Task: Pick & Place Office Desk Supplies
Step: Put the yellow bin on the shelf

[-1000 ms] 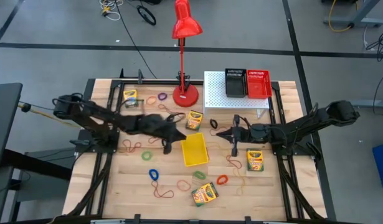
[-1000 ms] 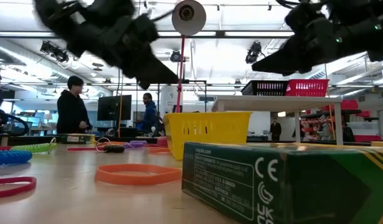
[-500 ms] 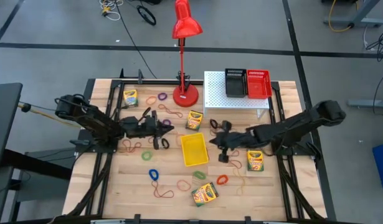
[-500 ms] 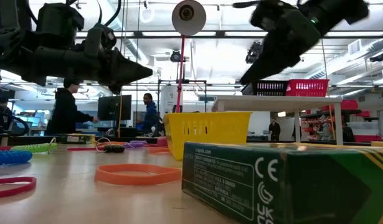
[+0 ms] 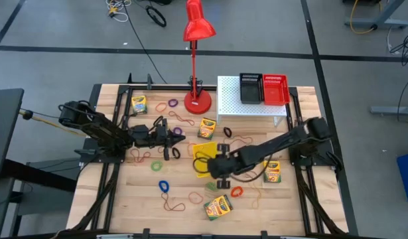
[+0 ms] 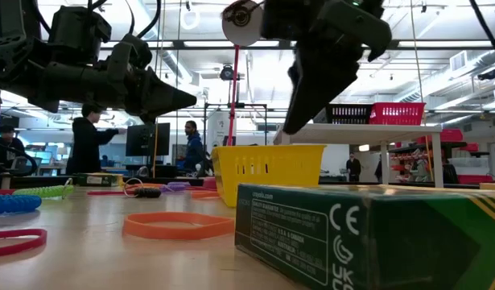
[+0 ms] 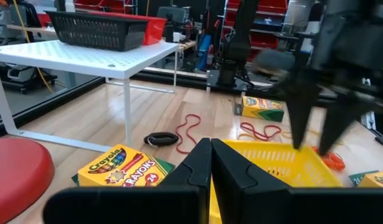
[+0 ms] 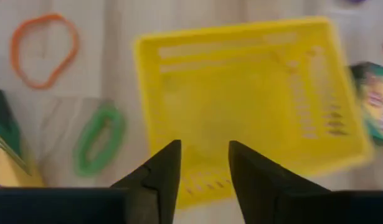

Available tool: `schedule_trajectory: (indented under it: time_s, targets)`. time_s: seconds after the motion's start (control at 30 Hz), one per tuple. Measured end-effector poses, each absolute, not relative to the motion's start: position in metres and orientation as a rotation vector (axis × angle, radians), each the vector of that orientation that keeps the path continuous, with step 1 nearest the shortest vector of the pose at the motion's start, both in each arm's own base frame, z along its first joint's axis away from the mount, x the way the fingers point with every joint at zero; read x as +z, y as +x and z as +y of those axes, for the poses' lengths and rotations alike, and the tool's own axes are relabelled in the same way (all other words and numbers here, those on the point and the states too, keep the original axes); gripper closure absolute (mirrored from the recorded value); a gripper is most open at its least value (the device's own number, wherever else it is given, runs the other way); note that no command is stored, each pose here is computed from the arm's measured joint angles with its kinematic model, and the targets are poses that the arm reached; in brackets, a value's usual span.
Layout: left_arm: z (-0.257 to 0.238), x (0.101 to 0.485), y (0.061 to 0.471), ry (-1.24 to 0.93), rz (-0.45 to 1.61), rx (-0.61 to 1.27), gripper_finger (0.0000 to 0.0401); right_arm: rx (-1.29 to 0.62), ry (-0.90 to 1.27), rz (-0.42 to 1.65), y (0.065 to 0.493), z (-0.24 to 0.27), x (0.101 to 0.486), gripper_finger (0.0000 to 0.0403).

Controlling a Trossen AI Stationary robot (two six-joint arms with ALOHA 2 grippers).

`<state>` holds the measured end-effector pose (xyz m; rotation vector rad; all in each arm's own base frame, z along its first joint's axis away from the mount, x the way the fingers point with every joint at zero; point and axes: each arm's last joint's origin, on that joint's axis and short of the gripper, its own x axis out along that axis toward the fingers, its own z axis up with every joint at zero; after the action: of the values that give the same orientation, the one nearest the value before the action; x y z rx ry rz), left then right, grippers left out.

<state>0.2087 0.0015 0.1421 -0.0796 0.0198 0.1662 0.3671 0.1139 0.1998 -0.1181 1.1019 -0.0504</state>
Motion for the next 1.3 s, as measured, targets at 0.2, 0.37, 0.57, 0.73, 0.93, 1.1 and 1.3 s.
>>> schedule_trajectory:
  time_s: [0.2,0.37,0.57,0.73,0.93,1.1,1.3]
  targets:
    - [0.001,0.142,0.209,-0.08,0.018,0.166,0.0387,-0.008,-0.109,1.135,0.383,0.127,0.188,0.0244]
    - [0.001,0.142,0.209,-0.08,0.02,0.165,0.0387,-0.017,-0.113,1.18,0.386,0.126,0.173,0.0267]
    - [0.001,0.142,0.209,-0.08,0.02,0.165,0.0387,-0.044,-0.138,1.172,0.386,0.124,0.175,0.0344]
    - [0.001,0.142,0.209,-0.08,0.021,0.165,0.0387,-0.041,-0.141,1.157,0.384,0.125,0.188,0.0389]
    - [0.001,0.142,0.209,-0.08,0.02,0.165,0.0387,-0.053,-0.147,1.091,0.372,0.121,0.236,0.0387]
    - [0.001,0.142,0.209,-0.08,0.02,0.166,0.0387,-0.125,-0.183,0.985,0.354,0.106,0.291,0.0391]
    - [0.001,0.142,0.209,-0.08,0.017,0.165,0.0387,-0.215,-0.34,0.957,0.349,0.063,0.339,0.0389]
